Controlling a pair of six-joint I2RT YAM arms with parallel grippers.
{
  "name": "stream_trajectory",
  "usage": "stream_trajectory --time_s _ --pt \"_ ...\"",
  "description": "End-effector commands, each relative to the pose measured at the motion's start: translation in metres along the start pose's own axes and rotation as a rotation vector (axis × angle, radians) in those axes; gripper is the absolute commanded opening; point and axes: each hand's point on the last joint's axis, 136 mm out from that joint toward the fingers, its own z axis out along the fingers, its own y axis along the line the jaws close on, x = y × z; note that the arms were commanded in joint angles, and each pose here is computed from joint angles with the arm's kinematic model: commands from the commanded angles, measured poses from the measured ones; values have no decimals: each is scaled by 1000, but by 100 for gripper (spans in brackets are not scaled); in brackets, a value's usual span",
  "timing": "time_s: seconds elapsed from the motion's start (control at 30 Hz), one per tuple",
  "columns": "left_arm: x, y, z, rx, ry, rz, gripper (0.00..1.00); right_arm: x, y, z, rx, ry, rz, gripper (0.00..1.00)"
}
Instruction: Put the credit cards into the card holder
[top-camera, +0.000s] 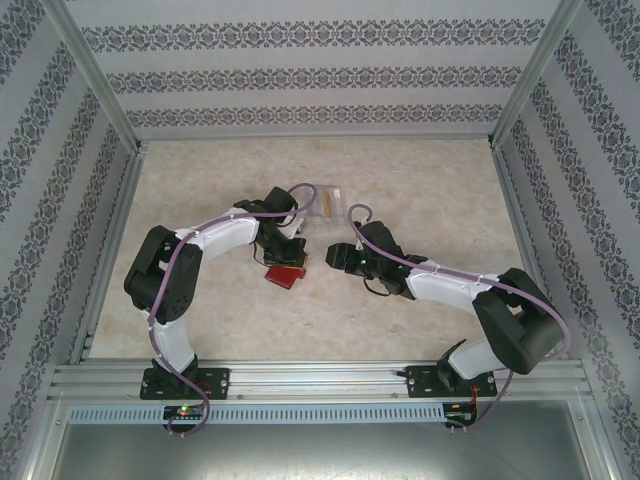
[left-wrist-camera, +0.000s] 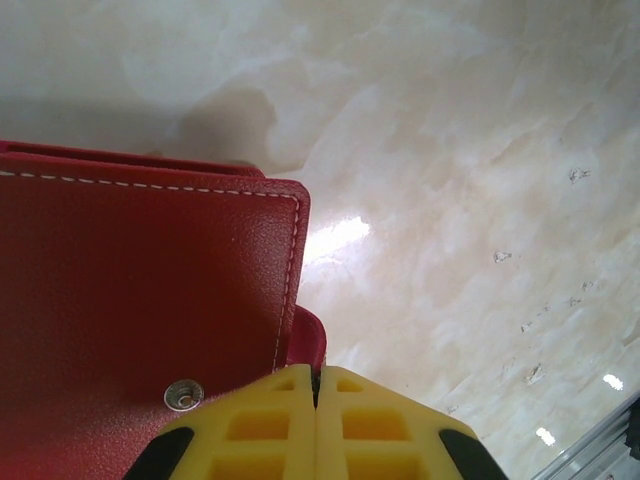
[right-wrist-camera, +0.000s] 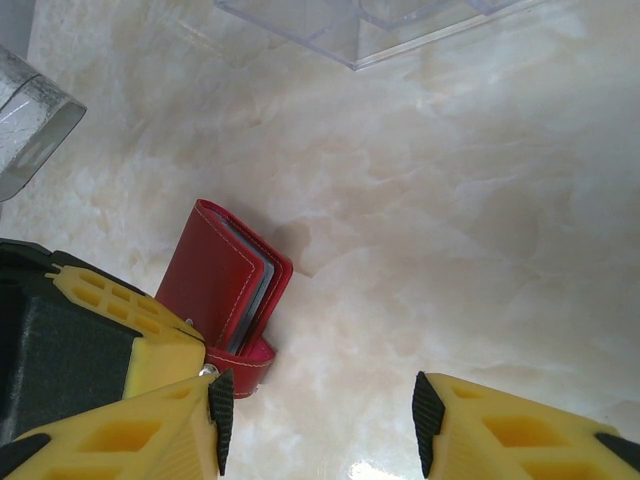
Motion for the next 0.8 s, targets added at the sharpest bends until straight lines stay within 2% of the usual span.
stream_trajectory --time_s 0.0,0.17,0.3,0.37,0.5,0.77 --pt "5 -7 -2 13 35 21 0 -3 1 1 3 5 -2 53" --pt "2 -12 -16 32 -2 34 0 0 8 7 -27 45 -11 53" --pt "0 -10 -26 36 -31 41 0 12 27 28 -102 181 13 51" --pt "-1 -4 -25 36 -31 29 0 15 30 39 -119 210 64 50" --pt "-3 1 -21 73 -35 1 0 15 31 55 -146 222 173 48" --pt "-5 8 -19 78 -35 -16 0 10 47 71 -224 242 241 48"
